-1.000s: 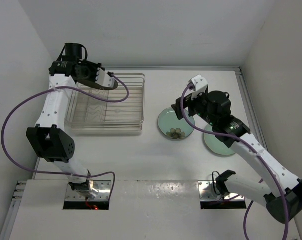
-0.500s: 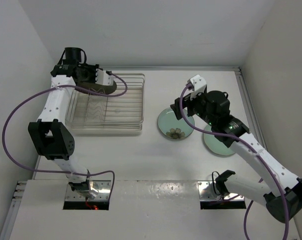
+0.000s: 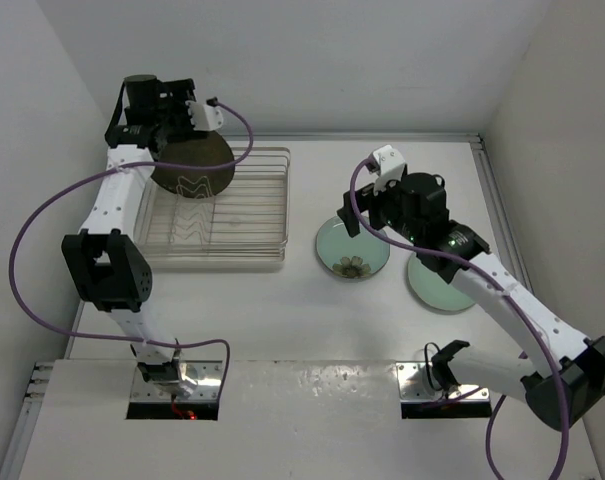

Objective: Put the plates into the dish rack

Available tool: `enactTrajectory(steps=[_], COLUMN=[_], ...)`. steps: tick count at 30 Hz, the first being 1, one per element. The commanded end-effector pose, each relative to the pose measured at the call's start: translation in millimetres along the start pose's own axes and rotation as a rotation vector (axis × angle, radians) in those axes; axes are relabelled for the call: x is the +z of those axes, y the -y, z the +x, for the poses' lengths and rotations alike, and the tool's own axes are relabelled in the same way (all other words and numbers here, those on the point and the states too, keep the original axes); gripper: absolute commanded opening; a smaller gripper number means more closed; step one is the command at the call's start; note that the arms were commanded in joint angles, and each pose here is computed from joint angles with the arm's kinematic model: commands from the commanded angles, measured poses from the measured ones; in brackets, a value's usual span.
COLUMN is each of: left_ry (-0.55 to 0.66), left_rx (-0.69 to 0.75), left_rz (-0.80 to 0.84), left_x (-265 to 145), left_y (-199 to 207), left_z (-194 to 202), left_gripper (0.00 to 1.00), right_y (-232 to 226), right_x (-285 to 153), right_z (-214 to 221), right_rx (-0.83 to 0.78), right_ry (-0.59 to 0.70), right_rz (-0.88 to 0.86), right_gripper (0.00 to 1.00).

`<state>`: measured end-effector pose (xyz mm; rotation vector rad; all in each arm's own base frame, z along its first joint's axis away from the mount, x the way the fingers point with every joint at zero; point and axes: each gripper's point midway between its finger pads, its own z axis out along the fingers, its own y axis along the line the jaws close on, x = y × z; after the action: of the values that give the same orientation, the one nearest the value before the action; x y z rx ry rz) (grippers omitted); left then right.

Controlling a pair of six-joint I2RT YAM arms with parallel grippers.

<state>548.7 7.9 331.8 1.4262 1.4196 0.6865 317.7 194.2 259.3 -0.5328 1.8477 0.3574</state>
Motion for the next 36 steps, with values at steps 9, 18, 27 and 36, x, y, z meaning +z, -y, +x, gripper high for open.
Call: enactTrajectory(steps=[9, 18, 27, 36], left_ry=[0.243, 0.409, 0.342, 0.353], left_rx=[-0.409, -0.698, -0.675, -0.654], left_rz=[-0.255, 0.208, 0.291, 0.291], left_x=[-106.0, -112.9, -115.9, -130.5], left_y=[-85.8, 11.5, 43.7, 38.6], left_z=[-80.8, -159.6, -160.1, -163.9], left_gripper=[0.86, 0.86, 0.86, 0.86], right_y=[119.4, 192.8, 189.8, 156.9], right_x=[-25.1, -125.6, -159.7, -126.5], right_z=[71.0, 224.0, 306.1, 353.0], right_rx=[0.653, 1.245, 1.4, 1.598], right_ry=[-0.207, -0.162, -0.188, -0.368], right_rz=[0.486, 1.015, 1.201, 1.055], right_gripper=[0.99, 0.99, 0.99, 0.76])
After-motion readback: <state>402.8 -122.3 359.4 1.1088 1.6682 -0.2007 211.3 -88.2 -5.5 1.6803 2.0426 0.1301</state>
